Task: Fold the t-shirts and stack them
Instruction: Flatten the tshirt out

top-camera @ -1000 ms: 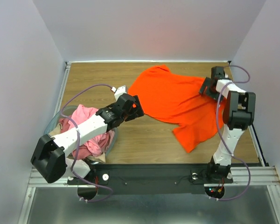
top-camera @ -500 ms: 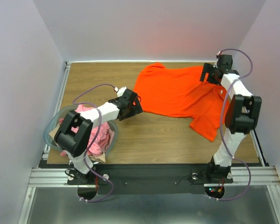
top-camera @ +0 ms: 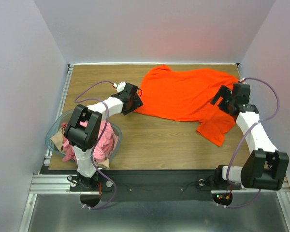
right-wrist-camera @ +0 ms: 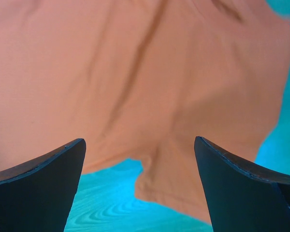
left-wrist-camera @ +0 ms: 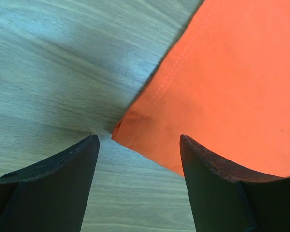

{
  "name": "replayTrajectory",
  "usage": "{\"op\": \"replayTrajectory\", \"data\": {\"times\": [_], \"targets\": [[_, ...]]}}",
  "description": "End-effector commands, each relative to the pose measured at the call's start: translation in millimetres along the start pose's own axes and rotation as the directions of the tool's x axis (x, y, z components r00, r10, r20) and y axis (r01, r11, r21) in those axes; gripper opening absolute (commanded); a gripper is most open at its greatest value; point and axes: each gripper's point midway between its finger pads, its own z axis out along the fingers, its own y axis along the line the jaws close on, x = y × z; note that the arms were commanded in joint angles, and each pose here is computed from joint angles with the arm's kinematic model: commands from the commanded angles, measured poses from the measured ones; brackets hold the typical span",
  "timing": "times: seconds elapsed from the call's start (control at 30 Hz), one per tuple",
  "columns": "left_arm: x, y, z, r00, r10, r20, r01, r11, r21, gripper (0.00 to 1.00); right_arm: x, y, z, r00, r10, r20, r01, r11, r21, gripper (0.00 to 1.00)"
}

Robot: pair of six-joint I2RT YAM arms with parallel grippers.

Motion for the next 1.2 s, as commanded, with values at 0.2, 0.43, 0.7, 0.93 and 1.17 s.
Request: {"op": "replayTrajectory", "data": {"times": [0.2, 0.43, 0.7, 0.93, 1.17], "targets": [[7, 6, 6, 1.000, -0.016, 0.005, 0.016, 1.000, -0.022, 0.72, 24, -31, -49, 0.972, 0.217, 0.095, -0.226, 0.968, 0.104, 1.00], [13, 10, 23, 1.000, 0.007, -0.017, -0.008, 0.998, -0.063, 0.36, 65, -43, -56, 0.972, 0.234, -0.015, -0.229, 0.961, 0.153, 1.00], [9, 8, 11, 1.000, 0.007, 0.013, -0.007, 1.000, -0.013, 0.00, 140, -62, -54, 0.909, 0.367, -0.196, -0.308, 0.911, 0.276, 1.00], [2, 9, -6, 0.999, 0.001, 0.055, -0.002, 1.000, 0.019, 0.00, 167, -82, -42, 0.888, 0.411, -0.208, -0.312, 0.869, 0.385, 0.99], [5, 8, -13, 0.999, -0.008, 0.051, 0.006, 0.998, 0.057, 0.00, 173, -86, -20, 0.895, 0.392, -0.216, -0.291, 0.876, 0.384, 0.73]]}}
